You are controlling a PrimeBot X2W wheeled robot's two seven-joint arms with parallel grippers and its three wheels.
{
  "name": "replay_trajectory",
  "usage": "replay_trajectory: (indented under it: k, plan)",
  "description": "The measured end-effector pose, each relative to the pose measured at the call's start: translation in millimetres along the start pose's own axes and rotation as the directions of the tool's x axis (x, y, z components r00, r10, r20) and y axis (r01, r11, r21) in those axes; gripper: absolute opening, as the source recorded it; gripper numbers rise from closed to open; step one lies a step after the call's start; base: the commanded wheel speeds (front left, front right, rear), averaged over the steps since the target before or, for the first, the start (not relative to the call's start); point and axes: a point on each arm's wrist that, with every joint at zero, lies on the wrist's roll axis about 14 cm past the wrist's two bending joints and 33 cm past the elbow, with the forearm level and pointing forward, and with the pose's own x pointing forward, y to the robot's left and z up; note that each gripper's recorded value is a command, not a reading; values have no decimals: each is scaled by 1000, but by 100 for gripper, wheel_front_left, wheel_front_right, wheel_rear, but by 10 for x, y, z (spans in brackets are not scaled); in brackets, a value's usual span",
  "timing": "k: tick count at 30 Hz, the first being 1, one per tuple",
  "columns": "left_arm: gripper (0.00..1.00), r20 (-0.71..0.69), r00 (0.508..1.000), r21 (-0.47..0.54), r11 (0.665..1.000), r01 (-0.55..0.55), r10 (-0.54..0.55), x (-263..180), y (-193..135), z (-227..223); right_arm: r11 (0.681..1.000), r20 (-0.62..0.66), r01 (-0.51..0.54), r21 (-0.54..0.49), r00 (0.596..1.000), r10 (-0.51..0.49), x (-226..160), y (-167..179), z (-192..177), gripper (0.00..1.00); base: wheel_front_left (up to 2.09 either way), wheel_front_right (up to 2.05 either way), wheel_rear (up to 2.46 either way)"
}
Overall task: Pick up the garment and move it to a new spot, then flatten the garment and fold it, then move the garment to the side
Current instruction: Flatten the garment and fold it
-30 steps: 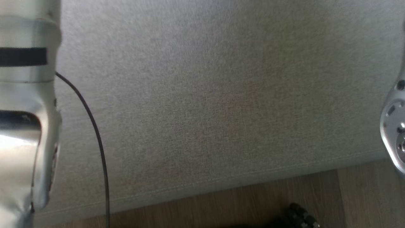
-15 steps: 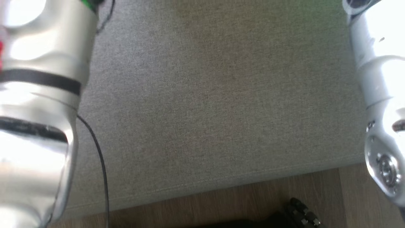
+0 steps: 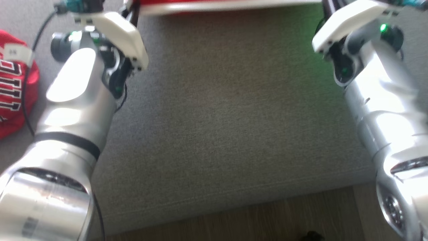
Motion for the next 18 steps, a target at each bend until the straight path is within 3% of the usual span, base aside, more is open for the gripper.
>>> replay_trajectory:
  k: [8,18]
  plan:
    - [0,-35,999,-3,1000,-1,1,-317,-115,-219,999,-121,-7,-49,993,1,-417,-28,-229,0,0,0,0]
    - [0,-42,999,18,1000,24,-24,-683,-328,-322,999,-153,12,-32,988,-17,-825,-122,-219,0,0,0,0]
